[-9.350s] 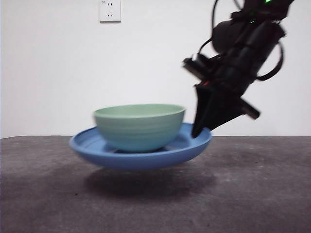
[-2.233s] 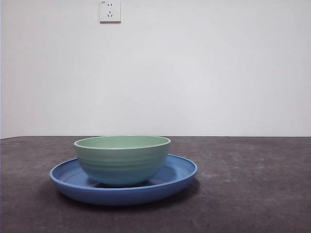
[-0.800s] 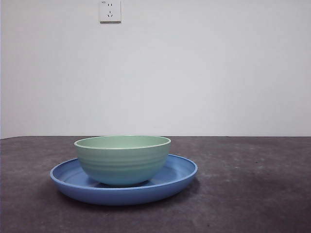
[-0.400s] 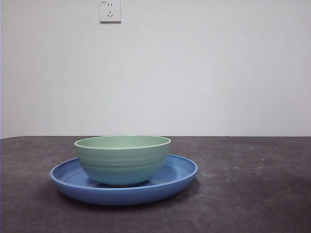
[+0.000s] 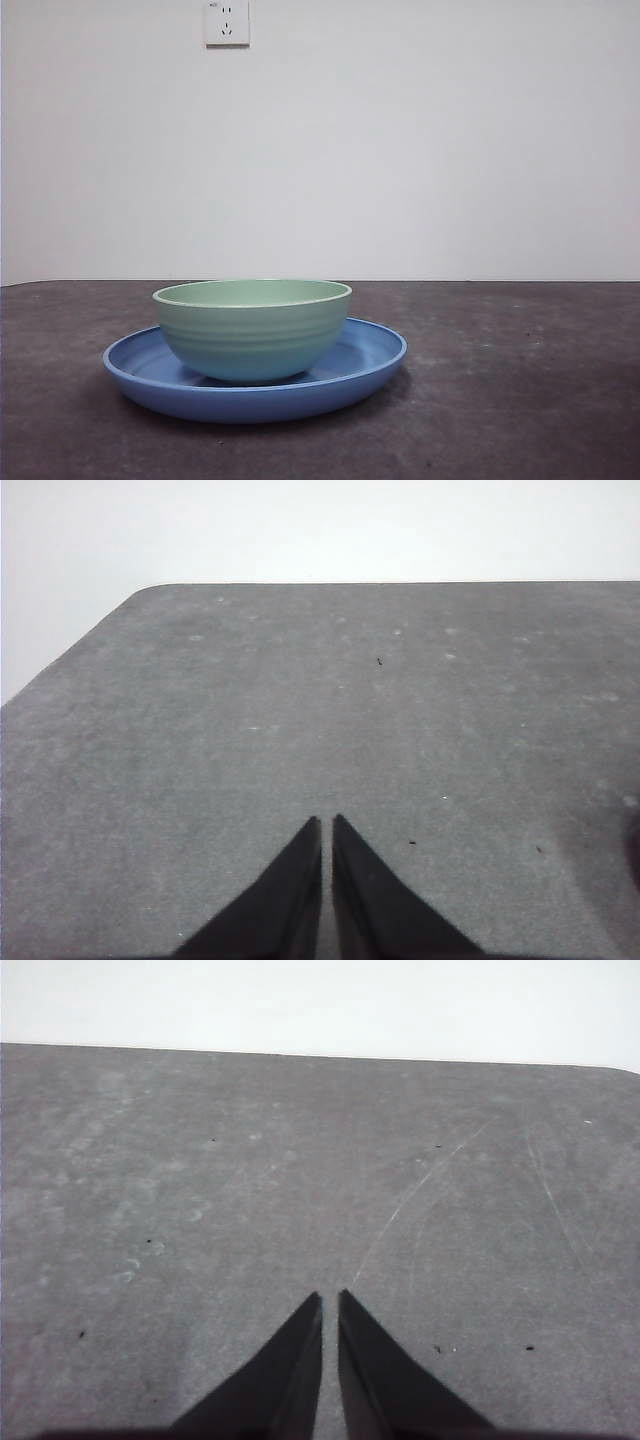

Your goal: Place the green bowl on the blue plate

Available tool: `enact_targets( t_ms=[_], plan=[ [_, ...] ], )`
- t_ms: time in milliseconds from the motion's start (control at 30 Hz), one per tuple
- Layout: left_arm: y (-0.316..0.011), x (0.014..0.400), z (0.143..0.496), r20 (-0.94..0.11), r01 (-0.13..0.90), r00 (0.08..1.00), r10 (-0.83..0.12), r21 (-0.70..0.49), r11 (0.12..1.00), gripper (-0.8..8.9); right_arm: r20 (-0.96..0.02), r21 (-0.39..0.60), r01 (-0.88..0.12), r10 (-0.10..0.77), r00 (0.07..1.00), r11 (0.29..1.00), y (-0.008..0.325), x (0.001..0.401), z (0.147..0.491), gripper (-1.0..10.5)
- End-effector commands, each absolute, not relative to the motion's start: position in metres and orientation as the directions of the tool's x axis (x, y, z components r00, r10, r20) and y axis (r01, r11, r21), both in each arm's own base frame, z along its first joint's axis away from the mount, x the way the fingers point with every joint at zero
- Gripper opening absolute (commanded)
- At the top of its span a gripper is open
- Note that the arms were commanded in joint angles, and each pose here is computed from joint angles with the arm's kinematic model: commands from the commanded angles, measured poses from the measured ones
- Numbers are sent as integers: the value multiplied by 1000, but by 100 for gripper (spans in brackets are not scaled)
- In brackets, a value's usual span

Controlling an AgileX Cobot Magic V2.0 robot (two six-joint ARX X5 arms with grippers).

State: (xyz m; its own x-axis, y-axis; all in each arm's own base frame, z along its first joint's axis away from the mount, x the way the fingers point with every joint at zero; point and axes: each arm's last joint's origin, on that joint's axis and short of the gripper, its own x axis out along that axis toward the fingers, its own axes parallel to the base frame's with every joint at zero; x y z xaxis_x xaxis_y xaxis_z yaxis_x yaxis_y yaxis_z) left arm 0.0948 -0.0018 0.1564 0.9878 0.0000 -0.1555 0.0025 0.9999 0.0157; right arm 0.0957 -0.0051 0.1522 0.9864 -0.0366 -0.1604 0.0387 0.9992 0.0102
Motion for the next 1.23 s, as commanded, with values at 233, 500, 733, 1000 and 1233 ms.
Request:
enact_targets(
  t_ms=[233,500,733,1000,1233],
  plan=[
    [-2,96,149,-178,-2,984,5,13,1000,19,-156,26,28,-24,987,999,-4,96,151,24],
    [-2,96,149,-178,-2,984,5,13,1000,19,-145,25,28,-24,989,999,-4,96,152,24],
    [-2,96,149,-178,-3,984,5,13,1000,19,-145,25,28,-24,989,999,-4,96,152,24],
    [-2,96,149,-178,-3,984,5,13,1000,19,-145,25,28,-24,989,999,-4,96,152,24],
    [-2,96,149,-178,-3,984,5,13,1000,19,-145,25,28,-24,989,999,-4,96,152,24]
  ],
)
